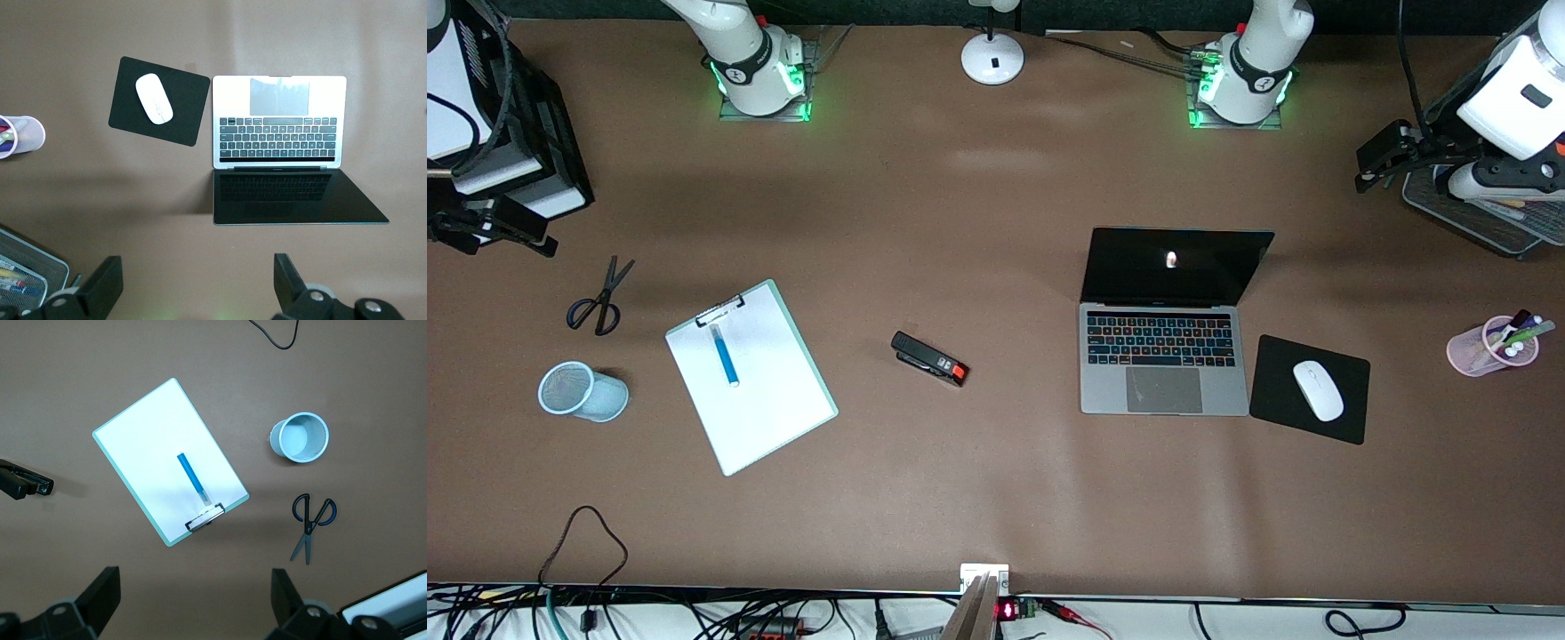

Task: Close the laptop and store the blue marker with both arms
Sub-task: 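Move the left gripper from rest toward the open laptop lid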

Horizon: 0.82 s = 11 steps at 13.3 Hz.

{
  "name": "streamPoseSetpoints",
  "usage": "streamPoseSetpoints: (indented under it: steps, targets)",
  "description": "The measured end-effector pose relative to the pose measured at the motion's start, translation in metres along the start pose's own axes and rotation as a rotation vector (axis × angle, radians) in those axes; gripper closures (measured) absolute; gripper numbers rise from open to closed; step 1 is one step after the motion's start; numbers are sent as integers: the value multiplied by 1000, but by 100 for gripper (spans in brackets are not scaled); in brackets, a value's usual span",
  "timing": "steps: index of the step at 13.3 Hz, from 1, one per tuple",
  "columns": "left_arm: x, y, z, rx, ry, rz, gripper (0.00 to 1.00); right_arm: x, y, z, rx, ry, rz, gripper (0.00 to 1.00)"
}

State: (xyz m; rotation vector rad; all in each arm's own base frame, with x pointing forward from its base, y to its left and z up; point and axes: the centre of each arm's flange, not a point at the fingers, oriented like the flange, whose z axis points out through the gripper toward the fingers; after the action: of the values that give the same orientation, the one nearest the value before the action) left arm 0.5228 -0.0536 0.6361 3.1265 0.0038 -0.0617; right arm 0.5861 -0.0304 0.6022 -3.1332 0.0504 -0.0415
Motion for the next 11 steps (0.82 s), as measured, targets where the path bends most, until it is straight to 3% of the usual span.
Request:
streamPoseSetpoints:
  steps: [8,11]
  targets:
    - [2,-11,1,-1,-4,-20,0,0,0,0,0,0,0,0]
    - [-4,-19,13,6,-99,-28,0,0,0,0,0,-1,0,0]
